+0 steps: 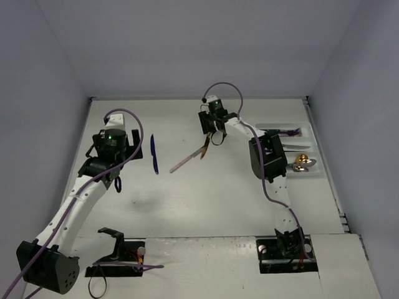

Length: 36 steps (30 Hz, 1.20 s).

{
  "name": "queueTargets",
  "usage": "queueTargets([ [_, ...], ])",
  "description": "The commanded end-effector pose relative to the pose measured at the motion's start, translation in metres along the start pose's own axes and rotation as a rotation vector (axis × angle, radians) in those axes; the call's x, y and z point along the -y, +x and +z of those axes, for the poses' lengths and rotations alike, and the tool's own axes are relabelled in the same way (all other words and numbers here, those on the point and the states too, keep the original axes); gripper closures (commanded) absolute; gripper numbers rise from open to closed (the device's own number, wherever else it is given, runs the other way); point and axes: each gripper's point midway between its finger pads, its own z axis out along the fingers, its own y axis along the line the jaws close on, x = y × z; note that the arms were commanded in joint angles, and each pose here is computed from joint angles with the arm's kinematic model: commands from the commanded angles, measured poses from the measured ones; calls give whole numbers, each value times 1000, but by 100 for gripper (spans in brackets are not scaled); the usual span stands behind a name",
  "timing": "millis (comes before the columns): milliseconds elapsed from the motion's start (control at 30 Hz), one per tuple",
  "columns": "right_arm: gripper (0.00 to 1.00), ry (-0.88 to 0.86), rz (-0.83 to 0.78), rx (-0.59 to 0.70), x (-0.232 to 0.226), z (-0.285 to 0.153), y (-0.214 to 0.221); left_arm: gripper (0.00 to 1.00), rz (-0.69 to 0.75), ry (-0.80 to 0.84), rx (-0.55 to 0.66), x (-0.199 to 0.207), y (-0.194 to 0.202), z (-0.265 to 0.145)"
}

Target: Sort the eating utensils into containers

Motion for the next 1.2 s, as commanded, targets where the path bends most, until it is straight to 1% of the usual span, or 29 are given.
queueTargets([
  [0, 44, 117, 57, 48, 37, -8, -17, 3, -21, 7, 55, 1, -19, -3],
  [33, 44, 127, 72, 67, 42, -10, -21, 3, -24, 9, 58, 1, -20, -4],
  [100, 45, 150, 111, 58, 56, -14, -14, 3, -23, 10, 58, 1, -20, -4],
  [200, 46, 178, 117, 34, 65, -21, -1, 3, -24, 12, 59, 1, -20, -4],
  [300, 48, 193, 117, 28, 68, -37, 3, 3, -24, 15, 59, 2, -20, -4],
  [467, 52, 201, 137, -29, 67, -65, 36, 3, -26, 14, 59, 1, -20, -5],
  [533, 52, 195, 146, -36, 64, -80, 44, 3, -29, 15, 62, 1, -21, -5],
  [667, 52, 190, 147, -120, 55, -97, 87, 3, -31, 24, 57, 4, -20, -4],
  [800, 53, 186, 202, -153, 45, -116, 107, 2, -33, 24, 55, 4, -19, -4],
  [967, 52, 205, 297, -165, 35, -139, 122, 3, -34, 26, 58, 4, -20, -4],
  [1033, 50, 231, 325, -173, 34, -148, 127, 3, -33, 28, 55, 4, -19, -4],
  [1167, 48, 237, 341, -187, 22, -159, 132, 3, -32, 30, 54, 5, -19, -4],
])
